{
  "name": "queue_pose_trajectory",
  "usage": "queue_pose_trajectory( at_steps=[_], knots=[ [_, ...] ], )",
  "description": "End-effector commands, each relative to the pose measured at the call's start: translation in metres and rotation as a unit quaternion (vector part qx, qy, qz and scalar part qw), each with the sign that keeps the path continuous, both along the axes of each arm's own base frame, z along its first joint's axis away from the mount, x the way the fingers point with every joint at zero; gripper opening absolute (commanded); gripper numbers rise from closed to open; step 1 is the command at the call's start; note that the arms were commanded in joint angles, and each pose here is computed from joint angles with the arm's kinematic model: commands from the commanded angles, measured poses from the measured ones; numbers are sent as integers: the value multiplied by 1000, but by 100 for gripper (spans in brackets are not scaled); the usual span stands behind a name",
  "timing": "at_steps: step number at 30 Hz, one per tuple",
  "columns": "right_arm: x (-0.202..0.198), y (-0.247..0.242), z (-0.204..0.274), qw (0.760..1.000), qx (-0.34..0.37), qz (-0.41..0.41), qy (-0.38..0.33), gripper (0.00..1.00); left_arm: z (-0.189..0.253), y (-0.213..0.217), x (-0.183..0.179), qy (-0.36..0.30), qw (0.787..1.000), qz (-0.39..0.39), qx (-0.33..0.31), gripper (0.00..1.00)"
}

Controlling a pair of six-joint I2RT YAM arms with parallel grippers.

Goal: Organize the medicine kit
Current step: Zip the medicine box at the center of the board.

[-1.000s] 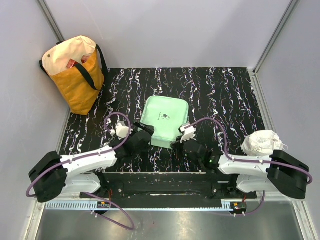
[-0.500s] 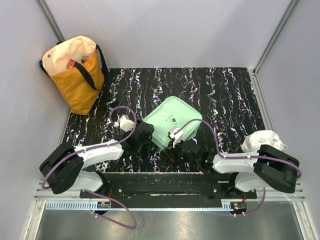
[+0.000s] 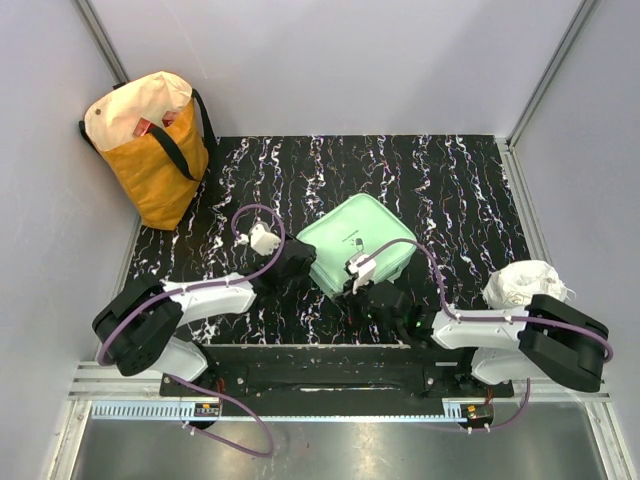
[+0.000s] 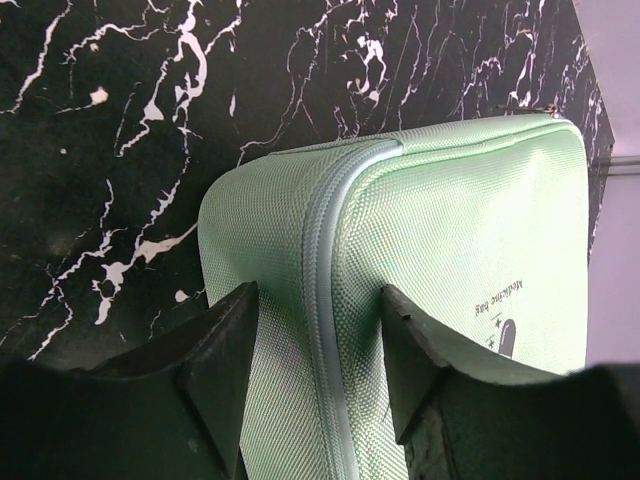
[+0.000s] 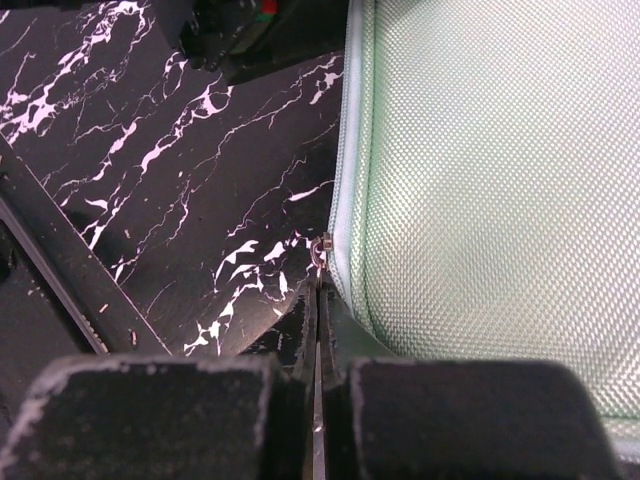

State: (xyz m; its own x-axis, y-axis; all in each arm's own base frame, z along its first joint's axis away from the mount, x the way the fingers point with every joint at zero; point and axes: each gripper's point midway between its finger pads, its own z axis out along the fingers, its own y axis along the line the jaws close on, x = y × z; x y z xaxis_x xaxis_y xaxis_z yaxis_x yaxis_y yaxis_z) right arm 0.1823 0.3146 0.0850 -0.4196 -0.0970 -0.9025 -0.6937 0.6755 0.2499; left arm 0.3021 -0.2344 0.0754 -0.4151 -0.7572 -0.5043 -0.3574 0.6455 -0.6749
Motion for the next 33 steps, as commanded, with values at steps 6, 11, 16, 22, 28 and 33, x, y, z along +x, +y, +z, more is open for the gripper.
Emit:
queue_pose_trajectory(
  at_steps=[6,11,16,22,28,33],
  knots=[
    [6,-67,-6,974,29,-207,92,0,-31,32,-10,34,998,-4,56,0],
    [15,-114,2,948,53,-305,73,0,-27,43,-8,27,998,12,51,0],
    [8,-100,27,979,47,-196,-7,0,-27,49,-6,23,999,9,45,0],
    [11,-113,19,972,-10,-234,16,0,-29,54,-8,24,999,5,46,0],
    [21,-131,19,951,11,-307,17,0,-34,52,-6,22,999,-15,42,0],
    [8,-86,28,989,-5,-146,-30,0,-34,53,-4,11,999,-29,31,0]
  ],
)
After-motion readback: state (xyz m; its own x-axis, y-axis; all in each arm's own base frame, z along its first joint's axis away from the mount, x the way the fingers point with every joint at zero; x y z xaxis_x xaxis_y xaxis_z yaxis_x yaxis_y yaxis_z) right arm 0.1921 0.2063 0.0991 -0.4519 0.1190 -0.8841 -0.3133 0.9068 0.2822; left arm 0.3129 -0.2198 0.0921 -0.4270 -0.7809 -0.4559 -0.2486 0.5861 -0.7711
